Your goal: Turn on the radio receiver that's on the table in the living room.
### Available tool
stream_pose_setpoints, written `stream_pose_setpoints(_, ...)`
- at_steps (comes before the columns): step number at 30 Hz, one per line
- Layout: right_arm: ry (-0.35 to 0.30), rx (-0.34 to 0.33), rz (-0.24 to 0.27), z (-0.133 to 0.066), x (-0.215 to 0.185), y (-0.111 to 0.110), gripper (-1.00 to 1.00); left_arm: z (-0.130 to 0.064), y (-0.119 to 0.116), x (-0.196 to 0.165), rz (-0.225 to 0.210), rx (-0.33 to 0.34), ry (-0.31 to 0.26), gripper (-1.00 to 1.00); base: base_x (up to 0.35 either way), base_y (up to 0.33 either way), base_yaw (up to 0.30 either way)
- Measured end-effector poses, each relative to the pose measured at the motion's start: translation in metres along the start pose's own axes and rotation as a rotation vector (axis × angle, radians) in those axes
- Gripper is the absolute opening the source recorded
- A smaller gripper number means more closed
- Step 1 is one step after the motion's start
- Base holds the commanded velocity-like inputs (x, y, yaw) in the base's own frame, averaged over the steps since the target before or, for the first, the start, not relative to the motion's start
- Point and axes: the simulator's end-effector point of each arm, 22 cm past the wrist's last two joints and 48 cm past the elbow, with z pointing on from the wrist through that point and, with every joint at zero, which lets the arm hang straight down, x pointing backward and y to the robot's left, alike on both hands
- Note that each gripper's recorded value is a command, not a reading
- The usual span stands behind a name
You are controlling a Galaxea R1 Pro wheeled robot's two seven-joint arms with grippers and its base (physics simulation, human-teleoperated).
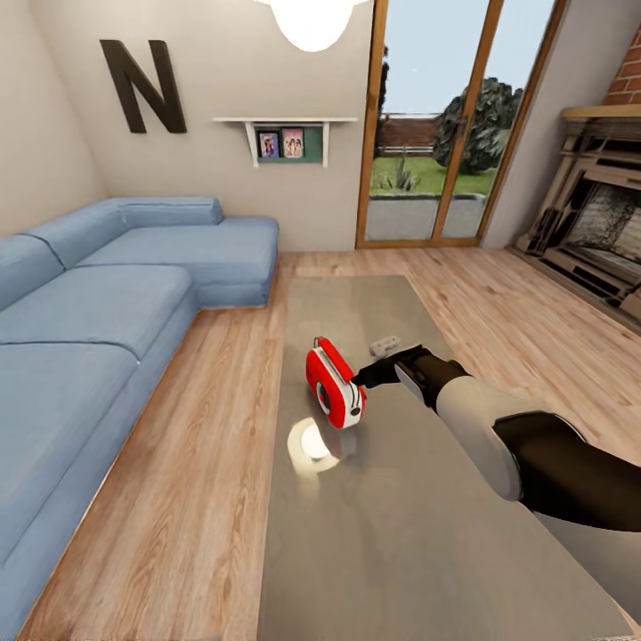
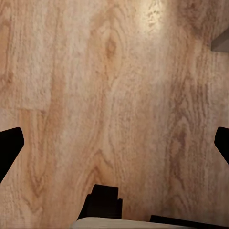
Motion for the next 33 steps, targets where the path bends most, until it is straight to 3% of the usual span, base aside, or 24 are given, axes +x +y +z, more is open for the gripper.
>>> stream_pose_setpoints(20, -0.098, 0.034, -0.017, 0.000, -0.046, -0.010, 1.00, 0.003, 0.001, 0.014, 0.002, -0.003, 0.032, 1.00, 0.000, 0.000, 0.000)
stream_pose_setpoints(27, -0.107, 0.013, 0.034, 0.005, -0.045, -0.009, 1.00, 0.003, 0.001, 0.019, 0.004, -0.004, 0.043, 1.00, 0.000, 0.000, 0.000)
stream_pose_setpoints(33, -0.101, 0.006, 0.046, 0.010, -0.040, -0.009, 1.00, 0.004, 0.001, 0.023, 0.004, -0.004, 0.053, 1.00, 0.000, 0.000, 0.000)
